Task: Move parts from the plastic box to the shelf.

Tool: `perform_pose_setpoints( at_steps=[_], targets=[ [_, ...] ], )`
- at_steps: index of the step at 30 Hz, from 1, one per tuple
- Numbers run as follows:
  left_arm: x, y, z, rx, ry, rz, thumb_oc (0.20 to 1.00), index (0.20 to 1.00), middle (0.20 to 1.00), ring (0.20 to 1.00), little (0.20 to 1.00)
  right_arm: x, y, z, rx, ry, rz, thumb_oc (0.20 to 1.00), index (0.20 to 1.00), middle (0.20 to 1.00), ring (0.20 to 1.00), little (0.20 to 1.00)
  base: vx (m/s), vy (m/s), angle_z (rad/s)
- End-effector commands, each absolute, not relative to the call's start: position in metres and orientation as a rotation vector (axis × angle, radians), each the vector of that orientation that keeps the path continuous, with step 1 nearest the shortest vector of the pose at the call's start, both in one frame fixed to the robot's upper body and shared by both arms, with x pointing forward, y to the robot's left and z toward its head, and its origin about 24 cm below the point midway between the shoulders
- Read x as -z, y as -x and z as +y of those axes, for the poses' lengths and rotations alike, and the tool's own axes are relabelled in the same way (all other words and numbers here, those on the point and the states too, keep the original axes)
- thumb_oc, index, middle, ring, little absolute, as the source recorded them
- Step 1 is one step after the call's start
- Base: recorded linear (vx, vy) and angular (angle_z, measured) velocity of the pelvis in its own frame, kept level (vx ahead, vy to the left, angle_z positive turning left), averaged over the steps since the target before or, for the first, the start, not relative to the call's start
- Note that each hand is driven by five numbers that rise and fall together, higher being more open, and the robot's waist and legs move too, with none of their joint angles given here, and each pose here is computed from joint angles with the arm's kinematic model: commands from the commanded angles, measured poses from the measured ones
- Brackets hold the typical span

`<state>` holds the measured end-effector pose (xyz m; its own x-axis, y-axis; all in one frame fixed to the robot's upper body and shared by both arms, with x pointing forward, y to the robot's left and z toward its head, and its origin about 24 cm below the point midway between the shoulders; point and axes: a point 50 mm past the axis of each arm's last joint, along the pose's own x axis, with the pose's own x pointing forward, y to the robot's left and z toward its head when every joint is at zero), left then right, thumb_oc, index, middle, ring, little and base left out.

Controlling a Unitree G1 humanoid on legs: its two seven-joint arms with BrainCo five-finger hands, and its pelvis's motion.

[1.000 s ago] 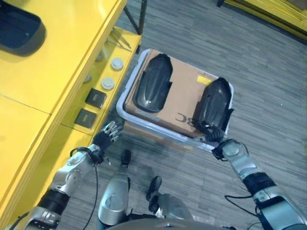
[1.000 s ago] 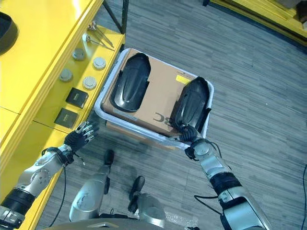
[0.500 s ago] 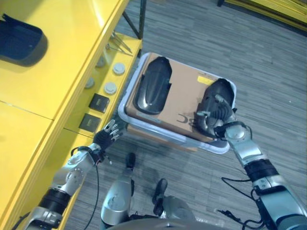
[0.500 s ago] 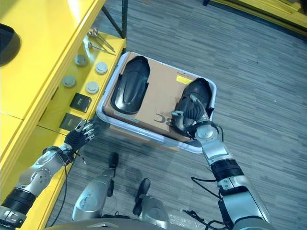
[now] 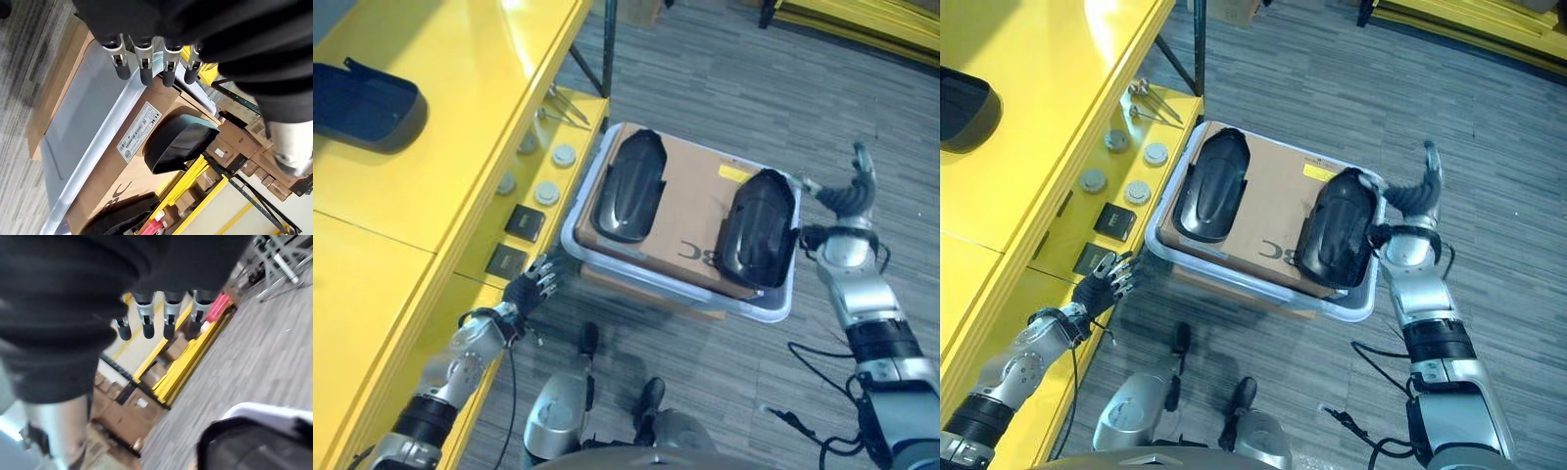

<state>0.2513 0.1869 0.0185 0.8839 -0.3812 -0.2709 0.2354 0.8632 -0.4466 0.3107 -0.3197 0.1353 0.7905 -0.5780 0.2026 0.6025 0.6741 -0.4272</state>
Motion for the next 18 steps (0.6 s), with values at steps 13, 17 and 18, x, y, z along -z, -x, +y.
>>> perform_pose_setpoints(
  at_steps=[13,17,18],
  targets=[
    [-0.031,-0.257,0.173,0.383,0.475,0.305,1.0,1.0,1.0,1.0,1.0,-0.096,-0.321,-0.326,0.662,0.396,0.155,1.0,1.0,1.0,1.0,1.0,0.01,0.0,0.01],
    [-0.032,-0.259,0.173,0.386,0.48,0.299,1.0,1.0,1.0,1.0,1.0,-0.092,-0.322,-0.328,0.668,0.386,0.184,1.0,1.0,1.0,1.0,1.0,0.0,0.003,0.01],
    [-0.032,-0.26,0.173,0.386,0.479,0.298,1.0,1.0,1.0,1.0,1.0,-0.091,-0.322,-0.329,0.674,0.388,0.193,1.0,1.0,1.0,1.0,1.0,0.0,0.0,0.0]
  ],
)
